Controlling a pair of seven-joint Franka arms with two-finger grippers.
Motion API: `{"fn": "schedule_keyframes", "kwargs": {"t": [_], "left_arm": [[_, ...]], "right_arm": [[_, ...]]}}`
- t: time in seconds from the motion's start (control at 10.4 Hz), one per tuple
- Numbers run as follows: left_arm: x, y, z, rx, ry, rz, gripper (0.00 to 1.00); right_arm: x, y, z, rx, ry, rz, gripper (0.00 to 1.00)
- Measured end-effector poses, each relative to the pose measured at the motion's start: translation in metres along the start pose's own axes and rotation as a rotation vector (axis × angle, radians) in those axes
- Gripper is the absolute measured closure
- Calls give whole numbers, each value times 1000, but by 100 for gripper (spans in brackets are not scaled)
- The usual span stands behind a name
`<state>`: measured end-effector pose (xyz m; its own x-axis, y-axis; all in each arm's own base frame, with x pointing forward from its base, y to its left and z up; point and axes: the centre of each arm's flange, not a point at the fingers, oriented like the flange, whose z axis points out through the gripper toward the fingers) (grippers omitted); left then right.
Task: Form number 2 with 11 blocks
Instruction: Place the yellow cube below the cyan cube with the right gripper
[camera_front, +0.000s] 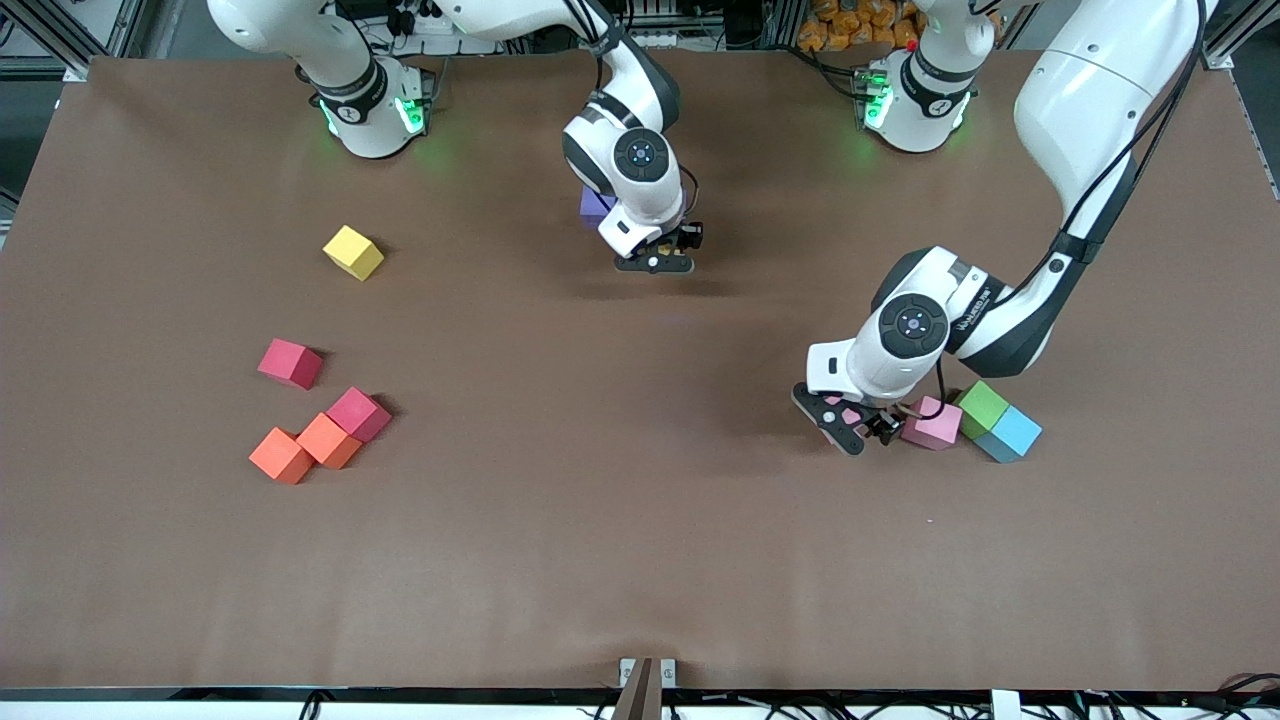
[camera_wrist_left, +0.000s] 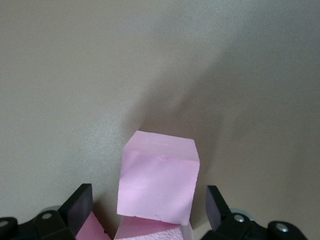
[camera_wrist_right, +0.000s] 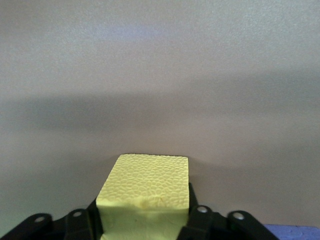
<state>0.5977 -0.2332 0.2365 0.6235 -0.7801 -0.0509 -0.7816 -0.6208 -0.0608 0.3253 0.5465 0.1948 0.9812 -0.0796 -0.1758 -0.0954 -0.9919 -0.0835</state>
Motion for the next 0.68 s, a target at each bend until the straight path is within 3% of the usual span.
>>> {"fn": "schedule_keyframes", "kwargs": {"t": [0.19,0.68], "left_arm": [[1,1,4,-5,6,1,0],[0,0,14,1,5,15,0]], "right_arm": [[-1,-1,7,-6,-2,21,4],[6,-13,-6,8,1,21,0]]}}
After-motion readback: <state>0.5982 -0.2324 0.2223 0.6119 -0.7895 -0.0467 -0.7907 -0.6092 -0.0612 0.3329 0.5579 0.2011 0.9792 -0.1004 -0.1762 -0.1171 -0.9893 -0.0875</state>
